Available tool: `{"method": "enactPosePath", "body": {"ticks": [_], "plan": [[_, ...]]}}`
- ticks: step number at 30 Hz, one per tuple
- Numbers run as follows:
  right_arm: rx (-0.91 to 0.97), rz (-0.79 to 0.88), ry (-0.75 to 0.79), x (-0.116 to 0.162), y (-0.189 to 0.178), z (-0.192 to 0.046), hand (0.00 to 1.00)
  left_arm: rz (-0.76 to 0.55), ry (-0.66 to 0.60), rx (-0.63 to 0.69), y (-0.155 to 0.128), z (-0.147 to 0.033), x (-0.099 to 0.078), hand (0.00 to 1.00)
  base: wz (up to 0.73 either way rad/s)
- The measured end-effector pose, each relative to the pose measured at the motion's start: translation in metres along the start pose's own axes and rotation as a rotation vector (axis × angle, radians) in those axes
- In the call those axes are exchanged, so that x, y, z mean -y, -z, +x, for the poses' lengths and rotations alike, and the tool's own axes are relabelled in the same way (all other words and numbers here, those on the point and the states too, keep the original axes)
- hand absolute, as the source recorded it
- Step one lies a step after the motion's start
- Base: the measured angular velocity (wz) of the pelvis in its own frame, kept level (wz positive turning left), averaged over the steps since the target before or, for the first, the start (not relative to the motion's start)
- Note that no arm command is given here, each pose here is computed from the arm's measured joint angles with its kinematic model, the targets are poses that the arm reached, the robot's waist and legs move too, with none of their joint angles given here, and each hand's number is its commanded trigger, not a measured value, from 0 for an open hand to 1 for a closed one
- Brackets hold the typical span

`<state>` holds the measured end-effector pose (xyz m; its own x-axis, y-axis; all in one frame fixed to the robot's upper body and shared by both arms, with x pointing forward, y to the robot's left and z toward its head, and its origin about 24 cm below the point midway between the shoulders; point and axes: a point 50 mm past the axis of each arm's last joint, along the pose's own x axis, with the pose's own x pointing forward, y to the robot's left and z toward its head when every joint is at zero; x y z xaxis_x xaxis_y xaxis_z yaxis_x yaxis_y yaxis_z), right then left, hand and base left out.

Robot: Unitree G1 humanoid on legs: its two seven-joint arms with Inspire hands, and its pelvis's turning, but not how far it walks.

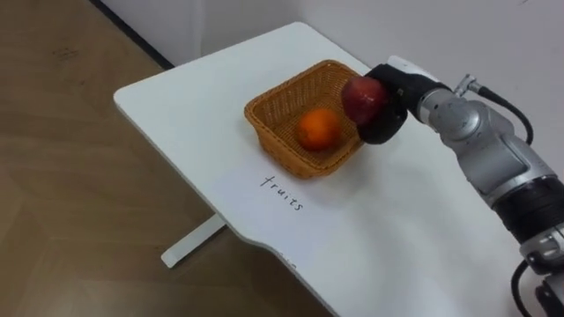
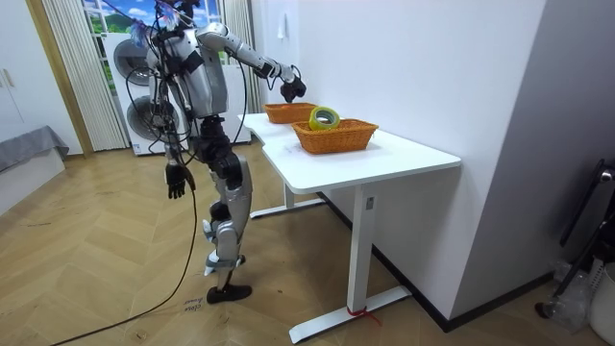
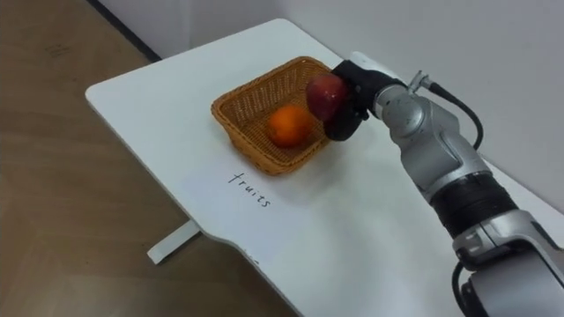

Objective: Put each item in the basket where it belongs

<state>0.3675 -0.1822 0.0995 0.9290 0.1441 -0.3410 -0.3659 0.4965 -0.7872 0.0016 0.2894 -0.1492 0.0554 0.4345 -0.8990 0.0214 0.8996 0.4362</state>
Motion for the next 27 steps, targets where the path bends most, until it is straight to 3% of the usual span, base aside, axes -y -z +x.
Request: {"method": "enactPosePath", "body": {"ticks": [27], "plan": [[-0.034,0.052,0.104,-0.011,0.008,0.006,1.0,-0.001,-0.029,0.004,0.005,-0.002,-0.002,0.0,0.01]]}}
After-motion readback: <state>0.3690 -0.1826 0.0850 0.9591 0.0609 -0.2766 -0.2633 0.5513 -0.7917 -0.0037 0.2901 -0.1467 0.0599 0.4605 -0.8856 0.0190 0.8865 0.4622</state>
